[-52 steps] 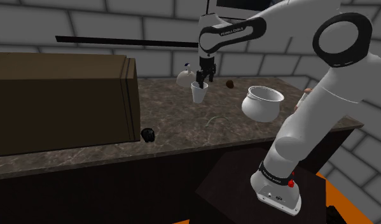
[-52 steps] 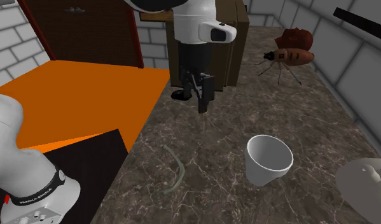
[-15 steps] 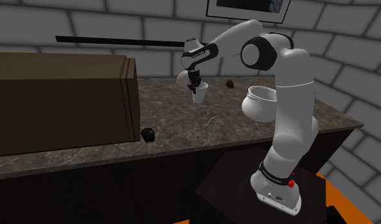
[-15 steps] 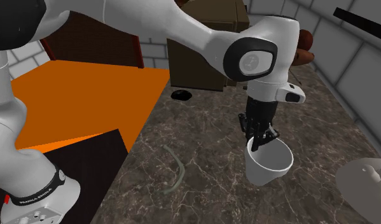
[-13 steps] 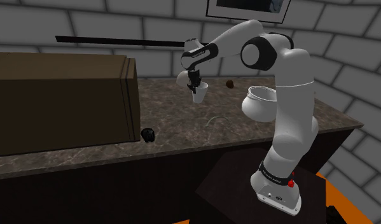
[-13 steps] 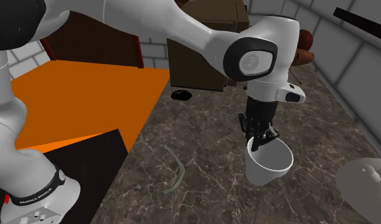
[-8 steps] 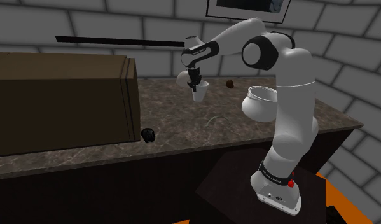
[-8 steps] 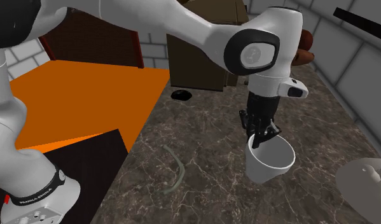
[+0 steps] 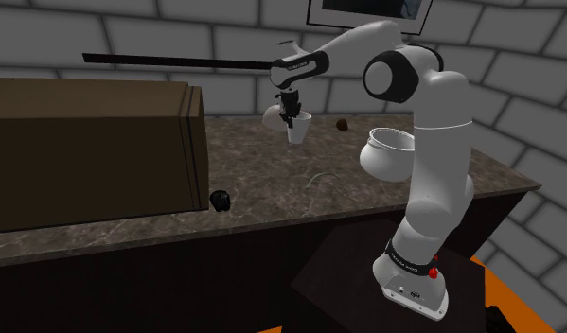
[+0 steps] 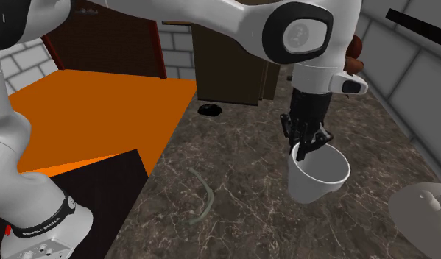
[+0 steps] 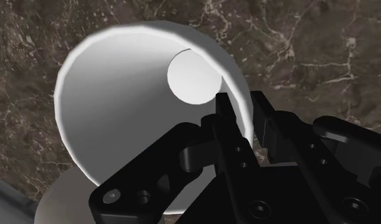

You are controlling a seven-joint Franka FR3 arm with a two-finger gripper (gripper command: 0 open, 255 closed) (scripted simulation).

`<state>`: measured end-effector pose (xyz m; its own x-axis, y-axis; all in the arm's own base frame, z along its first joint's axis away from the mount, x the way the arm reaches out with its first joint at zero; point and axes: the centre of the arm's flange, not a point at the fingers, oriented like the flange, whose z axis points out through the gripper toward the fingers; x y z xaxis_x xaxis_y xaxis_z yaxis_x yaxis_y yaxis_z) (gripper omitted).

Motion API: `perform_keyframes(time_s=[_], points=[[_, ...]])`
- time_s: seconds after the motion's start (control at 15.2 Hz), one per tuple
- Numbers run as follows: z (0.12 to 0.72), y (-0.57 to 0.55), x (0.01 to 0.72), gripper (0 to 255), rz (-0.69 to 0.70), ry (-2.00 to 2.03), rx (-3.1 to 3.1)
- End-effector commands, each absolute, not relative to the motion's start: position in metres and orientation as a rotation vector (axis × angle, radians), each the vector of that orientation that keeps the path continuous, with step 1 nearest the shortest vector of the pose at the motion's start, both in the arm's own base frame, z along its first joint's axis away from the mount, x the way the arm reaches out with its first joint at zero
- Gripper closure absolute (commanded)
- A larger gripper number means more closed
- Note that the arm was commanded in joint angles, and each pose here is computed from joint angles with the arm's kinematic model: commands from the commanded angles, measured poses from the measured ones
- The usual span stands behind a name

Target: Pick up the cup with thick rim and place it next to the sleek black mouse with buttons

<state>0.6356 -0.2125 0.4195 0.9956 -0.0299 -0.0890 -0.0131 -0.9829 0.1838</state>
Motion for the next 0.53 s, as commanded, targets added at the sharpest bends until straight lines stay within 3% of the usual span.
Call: perform_keyframes(time_s=[0.0,0.46], points=[[0.43,-0.213,0.635,255,-0.136,-0.032,2.954],[0.467,-0.213,0.635,255,-0.136,-0.032,2.954]])
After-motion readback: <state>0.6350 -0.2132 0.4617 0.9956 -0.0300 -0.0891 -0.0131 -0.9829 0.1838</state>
